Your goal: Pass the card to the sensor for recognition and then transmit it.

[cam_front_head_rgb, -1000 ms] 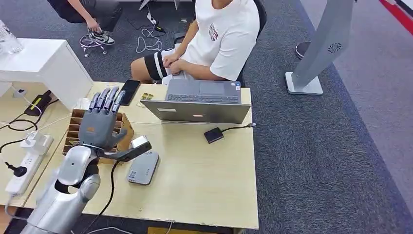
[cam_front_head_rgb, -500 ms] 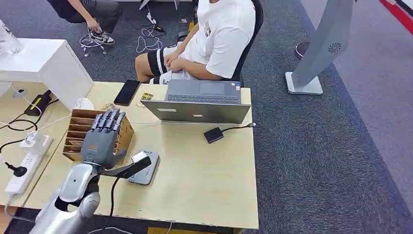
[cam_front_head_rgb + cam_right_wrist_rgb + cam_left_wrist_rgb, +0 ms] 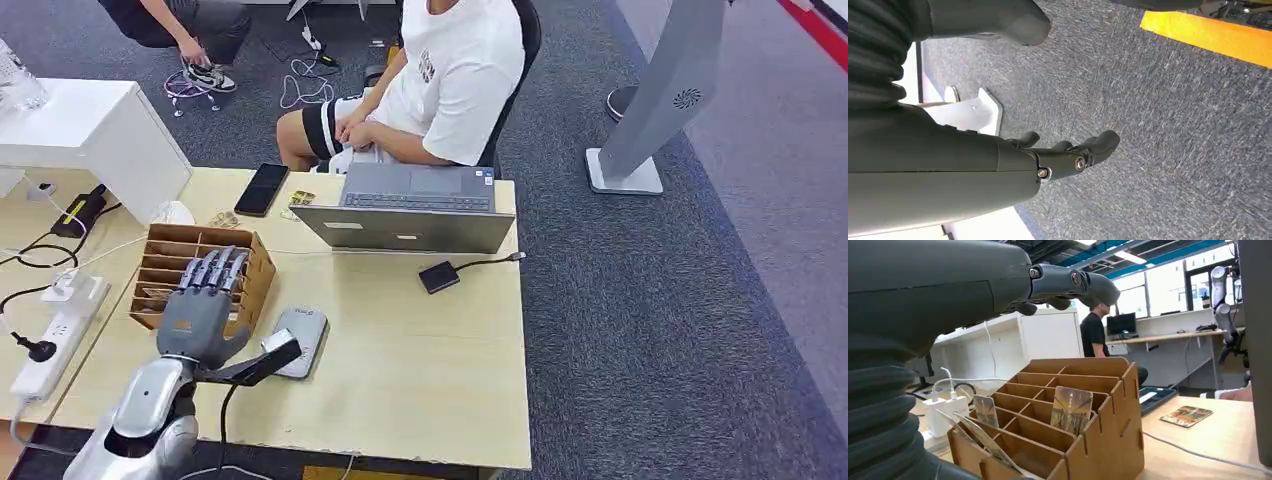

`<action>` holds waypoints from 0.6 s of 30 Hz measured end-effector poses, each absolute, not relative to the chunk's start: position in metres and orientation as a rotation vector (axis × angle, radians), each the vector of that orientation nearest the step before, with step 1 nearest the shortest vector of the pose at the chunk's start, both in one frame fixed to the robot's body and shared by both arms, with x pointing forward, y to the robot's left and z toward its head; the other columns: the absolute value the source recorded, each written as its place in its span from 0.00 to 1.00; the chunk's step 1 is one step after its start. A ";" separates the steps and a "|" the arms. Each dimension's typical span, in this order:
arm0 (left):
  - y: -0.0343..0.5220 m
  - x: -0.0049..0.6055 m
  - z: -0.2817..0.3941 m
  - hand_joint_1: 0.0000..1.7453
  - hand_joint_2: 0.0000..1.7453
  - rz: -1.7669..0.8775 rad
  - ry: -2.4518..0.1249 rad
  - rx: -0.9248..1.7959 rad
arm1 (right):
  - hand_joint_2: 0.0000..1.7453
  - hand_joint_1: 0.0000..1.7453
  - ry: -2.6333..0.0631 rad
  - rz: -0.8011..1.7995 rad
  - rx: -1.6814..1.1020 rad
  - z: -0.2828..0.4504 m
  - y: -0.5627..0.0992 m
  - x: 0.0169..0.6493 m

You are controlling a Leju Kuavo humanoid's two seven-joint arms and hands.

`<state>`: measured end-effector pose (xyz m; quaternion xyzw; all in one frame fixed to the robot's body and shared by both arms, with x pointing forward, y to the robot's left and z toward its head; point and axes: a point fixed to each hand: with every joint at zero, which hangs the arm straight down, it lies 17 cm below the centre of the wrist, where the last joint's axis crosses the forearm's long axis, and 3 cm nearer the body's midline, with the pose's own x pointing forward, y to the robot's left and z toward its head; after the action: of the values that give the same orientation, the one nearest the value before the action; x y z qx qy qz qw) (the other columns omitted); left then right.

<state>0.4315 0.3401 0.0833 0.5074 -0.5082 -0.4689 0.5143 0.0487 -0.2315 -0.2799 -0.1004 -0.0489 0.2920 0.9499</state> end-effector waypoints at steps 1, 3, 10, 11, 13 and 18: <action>0.343 0.432 0.084 0.00 1.00 -1.118 -1.214 1.228 | 1.00 0.00 -0.102 0.595 -0.203 -0.280 -0.231 0.049; 0.349 0.432 0.086 0.00 1.00 -1.107 -1.203 1.245 | 1.00 0.00 -0.103 0.598 -0.203 -0.280 -0.231 0.049; 0.372 0.432 0.087 0.00 1.00 -1.066 -1.163 1.278 | 1.00 0.00 -0.101 0.609 -0.205 -0.280 -0.231 0.049; 0.374 0.432 0.087 0.00 1.00 -1.063 -1.159 1.279 | 1.00 0.00 -0.101 0.609 -0.205 -0.280 -0.231 0.049; 0.377 0.431 0.087 0.00 1.00 -1.057 -1.152 1.283 | 1.00 0.00 -0.101 0.609 -0.205 -0.280 -0.231 0.049; 0.391 0.431 0.087 0.00 1.00 -1.022 -1.128 1.293 | 1.00 0.00 -0.098 0.615 -0.204 -0.280 -0.231 0.048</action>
<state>0.4308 0.3913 0.0868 0.5444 -0.4749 -0.4303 0.5413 0.0483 -0.2308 -0.2798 -0.1001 -0.0482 0.3022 0.9468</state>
